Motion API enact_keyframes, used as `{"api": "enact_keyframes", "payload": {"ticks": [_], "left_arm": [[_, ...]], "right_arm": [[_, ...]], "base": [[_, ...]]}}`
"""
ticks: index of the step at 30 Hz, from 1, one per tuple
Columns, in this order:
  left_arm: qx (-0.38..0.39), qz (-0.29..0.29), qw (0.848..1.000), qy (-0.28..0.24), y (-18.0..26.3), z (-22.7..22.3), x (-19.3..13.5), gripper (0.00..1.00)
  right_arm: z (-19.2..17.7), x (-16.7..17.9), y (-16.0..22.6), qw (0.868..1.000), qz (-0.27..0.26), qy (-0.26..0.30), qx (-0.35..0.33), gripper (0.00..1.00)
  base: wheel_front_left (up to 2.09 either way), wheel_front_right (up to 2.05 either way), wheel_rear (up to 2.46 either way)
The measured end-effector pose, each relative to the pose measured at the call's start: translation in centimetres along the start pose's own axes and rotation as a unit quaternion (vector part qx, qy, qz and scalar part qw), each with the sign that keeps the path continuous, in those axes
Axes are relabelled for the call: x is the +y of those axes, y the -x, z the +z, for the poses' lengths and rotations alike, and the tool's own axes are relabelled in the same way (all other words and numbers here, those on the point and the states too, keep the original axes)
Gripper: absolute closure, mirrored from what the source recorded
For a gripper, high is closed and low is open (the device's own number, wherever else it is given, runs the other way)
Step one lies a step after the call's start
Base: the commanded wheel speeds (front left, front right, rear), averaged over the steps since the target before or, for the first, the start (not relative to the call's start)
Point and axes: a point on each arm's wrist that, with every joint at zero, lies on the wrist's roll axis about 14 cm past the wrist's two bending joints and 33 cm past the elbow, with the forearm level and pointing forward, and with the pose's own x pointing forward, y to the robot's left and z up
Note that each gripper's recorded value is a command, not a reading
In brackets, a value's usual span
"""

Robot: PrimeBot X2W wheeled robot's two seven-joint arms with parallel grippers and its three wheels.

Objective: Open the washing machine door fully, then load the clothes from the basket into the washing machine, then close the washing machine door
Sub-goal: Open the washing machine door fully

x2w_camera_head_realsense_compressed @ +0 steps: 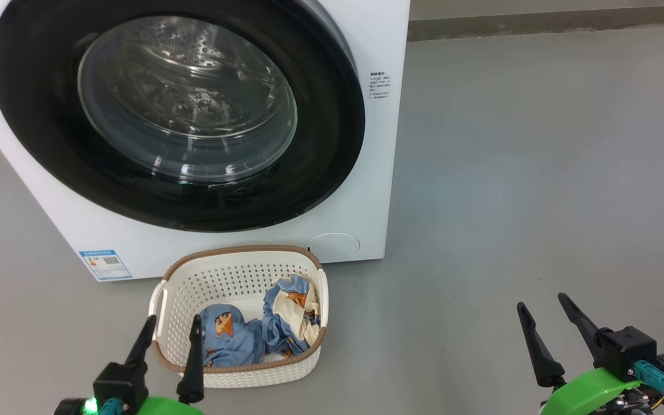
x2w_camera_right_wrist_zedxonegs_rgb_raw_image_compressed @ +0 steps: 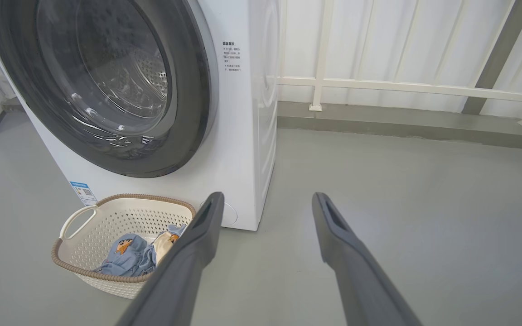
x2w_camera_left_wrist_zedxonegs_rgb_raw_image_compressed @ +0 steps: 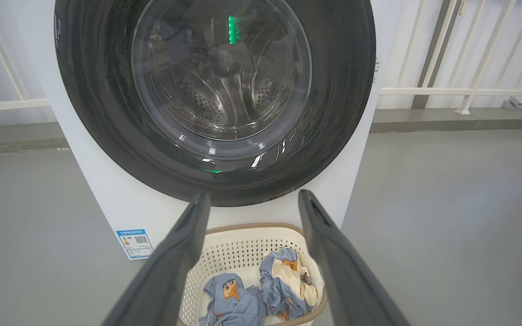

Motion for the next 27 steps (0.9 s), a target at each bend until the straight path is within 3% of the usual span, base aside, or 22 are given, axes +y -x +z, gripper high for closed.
{"api": "enact_keyframes", "payload": {"ticks": [5, 6, 7, 27], "left_arm": [[0.001, 0.0, 1.0, 0.0, 0.02, -0.07, 0.01, 0.0], [0.001, 0.0, 1.0, 0.0, 0.03, -0.07, 0.02, 0.0], [0.001, 0.0, 1.0, 0.0, 0.04, -0.09, 0.03, 0.0], [0.007, 0.003, 1.0, -0.003, -0.01, -0.46, 0.2, 0.0]], "right_arm": [[-0.05, -0.01, 0.02, 1.0, 0.0, 0.0, 0.0, 0.0], [-0.04, -0.01, 0.02, 1.0, 0.0, -0.001, 0.0, 0.36], [-0.04, -0.01, 0.01, 1.0, 0.0, -0.001, 0.0, 1.0], [-0.04, -0.03, -0.6, 1.0, -0.002, -0.029, -0.001, 1.0]], "base": [[0.0, 0.0, 0.0], [0.0, 0.0, 0.0], [0.0, 0.0, 0.0], [0.0, 0.0, 0.0]]}}
